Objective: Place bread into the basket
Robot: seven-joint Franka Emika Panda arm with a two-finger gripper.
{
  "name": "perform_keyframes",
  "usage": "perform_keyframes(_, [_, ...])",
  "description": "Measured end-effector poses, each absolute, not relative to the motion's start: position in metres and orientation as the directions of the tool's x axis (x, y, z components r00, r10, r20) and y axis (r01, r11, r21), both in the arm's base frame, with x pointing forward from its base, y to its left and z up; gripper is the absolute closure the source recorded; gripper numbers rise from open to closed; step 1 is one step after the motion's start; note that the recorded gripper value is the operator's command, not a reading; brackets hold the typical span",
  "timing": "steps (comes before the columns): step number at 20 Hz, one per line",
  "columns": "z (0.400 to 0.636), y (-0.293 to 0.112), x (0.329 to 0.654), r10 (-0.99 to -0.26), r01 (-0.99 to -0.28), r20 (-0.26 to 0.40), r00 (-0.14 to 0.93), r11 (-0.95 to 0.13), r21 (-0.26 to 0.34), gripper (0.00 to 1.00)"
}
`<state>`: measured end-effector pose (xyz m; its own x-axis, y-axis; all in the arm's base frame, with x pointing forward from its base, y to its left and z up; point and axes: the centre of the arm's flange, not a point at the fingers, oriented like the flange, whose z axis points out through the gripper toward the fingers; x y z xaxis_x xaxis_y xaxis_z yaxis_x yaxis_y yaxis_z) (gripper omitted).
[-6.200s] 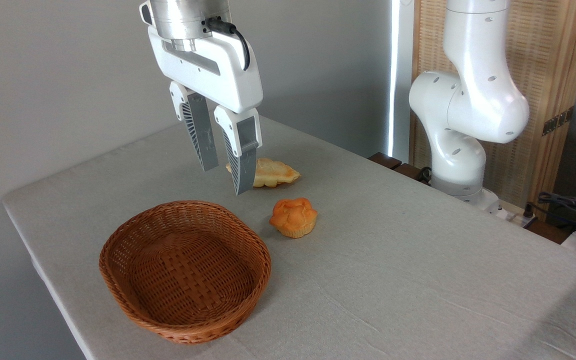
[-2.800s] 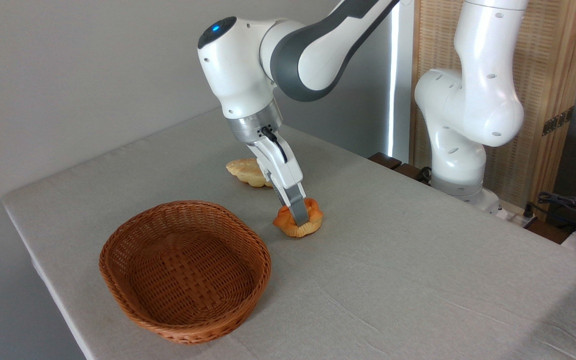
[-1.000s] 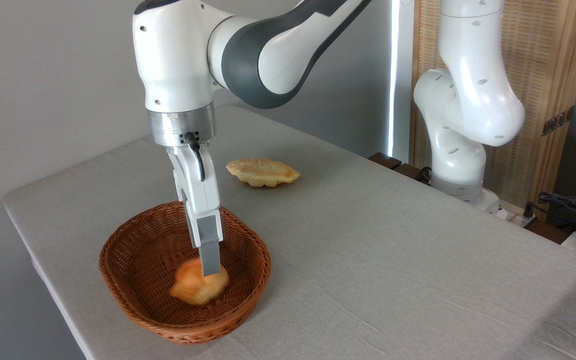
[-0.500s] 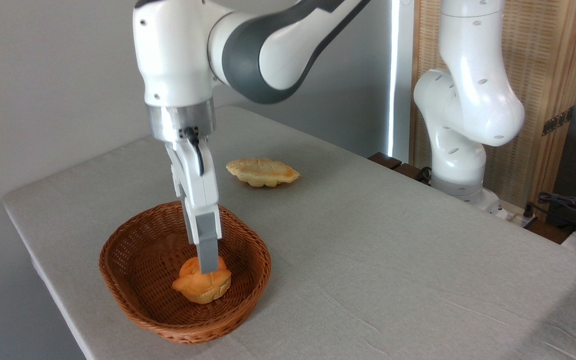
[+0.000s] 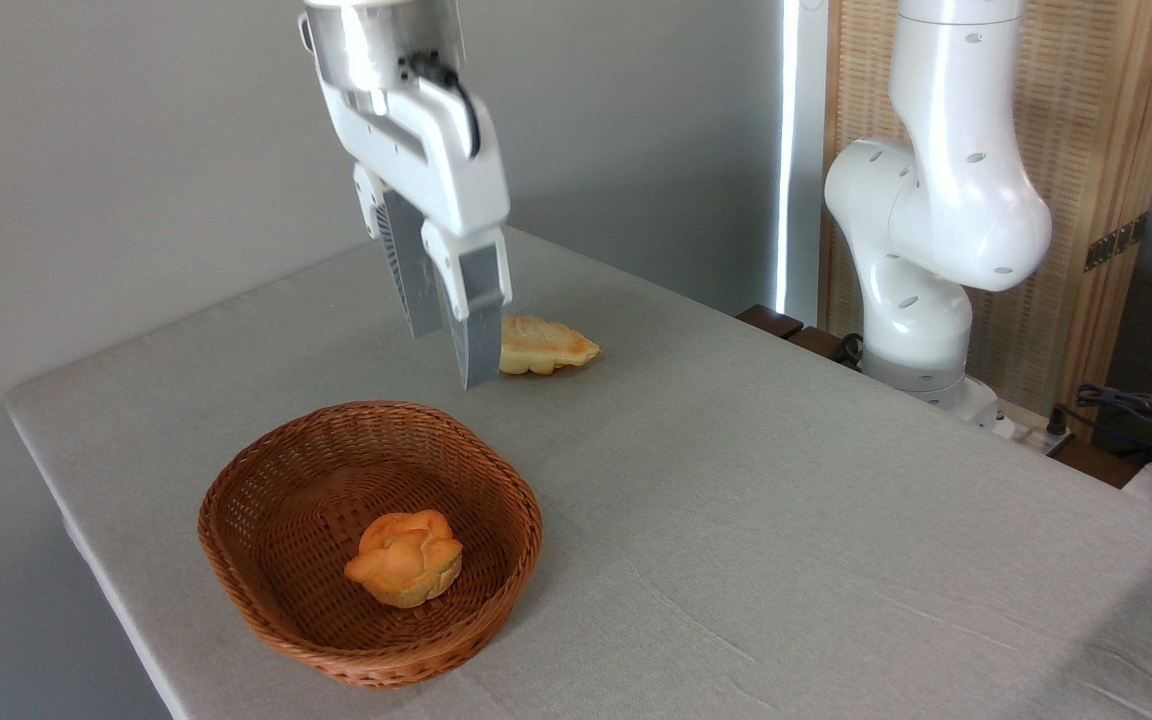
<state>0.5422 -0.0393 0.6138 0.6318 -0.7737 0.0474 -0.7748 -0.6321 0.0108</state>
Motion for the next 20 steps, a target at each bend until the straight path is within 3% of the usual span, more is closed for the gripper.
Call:
perform_keyframes(5, [0.609, -0.057, 0.544, -0.735, -0.735, 0.024, 0.678, -0.678, 0.007, 0.00])
perform_keyframes(20, [0.607, -0.037, 0.547, -0.730, -0.730, -0.004, 0.684, -0.684, -0.017, 0.00])
